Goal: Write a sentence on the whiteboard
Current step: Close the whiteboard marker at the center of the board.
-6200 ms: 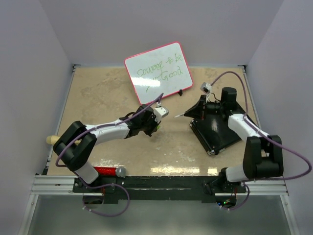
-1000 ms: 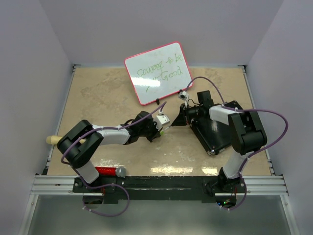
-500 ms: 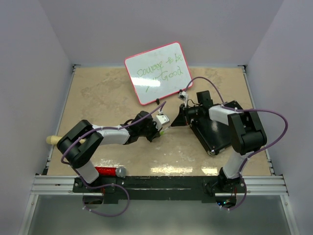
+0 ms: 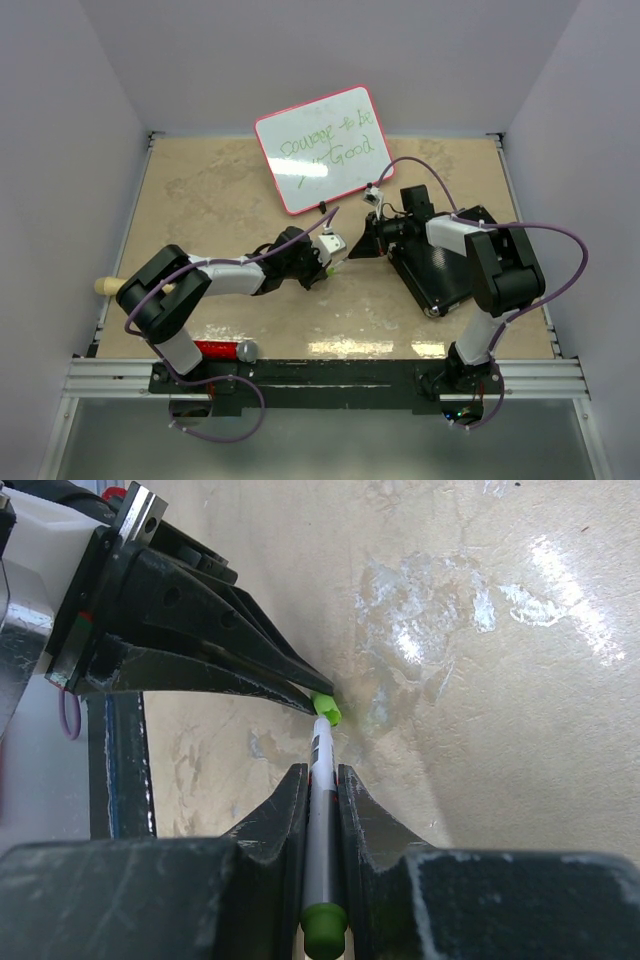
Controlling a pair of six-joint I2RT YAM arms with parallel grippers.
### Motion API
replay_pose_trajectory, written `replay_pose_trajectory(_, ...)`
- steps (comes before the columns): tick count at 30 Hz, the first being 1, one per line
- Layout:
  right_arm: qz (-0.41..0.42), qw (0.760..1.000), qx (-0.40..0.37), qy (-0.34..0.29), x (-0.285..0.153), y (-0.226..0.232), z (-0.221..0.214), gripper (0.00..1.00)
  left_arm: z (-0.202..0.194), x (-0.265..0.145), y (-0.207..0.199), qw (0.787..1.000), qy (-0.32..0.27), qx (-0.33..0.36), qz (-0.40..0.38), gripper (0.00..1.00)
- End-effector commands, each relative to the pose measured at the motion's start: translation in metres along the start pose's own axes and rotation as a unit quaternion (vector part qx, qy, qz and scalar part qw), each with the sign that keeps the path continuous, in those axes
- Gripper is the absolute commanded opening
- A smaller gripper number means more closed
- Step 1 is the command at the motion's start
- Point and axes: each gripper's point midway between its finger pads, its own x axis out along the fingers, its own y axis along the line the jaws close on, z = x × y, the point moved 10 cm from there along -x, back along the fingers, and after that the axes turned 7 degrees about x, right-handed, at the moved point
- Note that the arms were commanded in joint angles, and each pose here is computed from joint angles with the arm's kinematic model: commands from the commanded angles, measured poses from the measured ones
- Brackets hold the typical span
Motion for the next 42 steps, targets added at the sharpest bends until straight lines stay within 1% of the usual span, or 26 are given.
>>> replay_pose_trajectory(1, 0.012, 1.0, -0.009, 0.002, 0.007, 0.001, 0.006, 0.0, 0.009, 0.001, 0.002, 0.999, -0.034, 0.002, 0.003, 0.0)
replay_pose_trajectory(13, -0.002, 1.0, 0.001, 0.005, 0.01, -0.005, 0.004, 0.0, 0.006, 0.0, 0.001, 0.999, -0.042, 0.002, 0.002, 0.0)
replay_pose_trajectory(31, 0.033, 0.999, -0.004, 0.002, 0.008, 0.004, 0.008, 0.0, 0.002, 0.0, -0.001, 0.999, -0.042, 0.0, -0.004, 0.0)
replay_pose_trajectory(37, 0.03, 0.999, -0.009, -0.017, -0.006, 0.003, 0.014, 0.0, -0.003, 0.001, -0.003, 0.999, -0.038, -0.003, -0.006, 0.0)
replay_pose_trajectory(42, 0.023, 1.0, -0.006, -0.018, -0.007, 0.0, 0.012, 0.0, -0.005, 0.001, -0.003, 0.999, -0.038, -0.004, -0.006, 0.0)
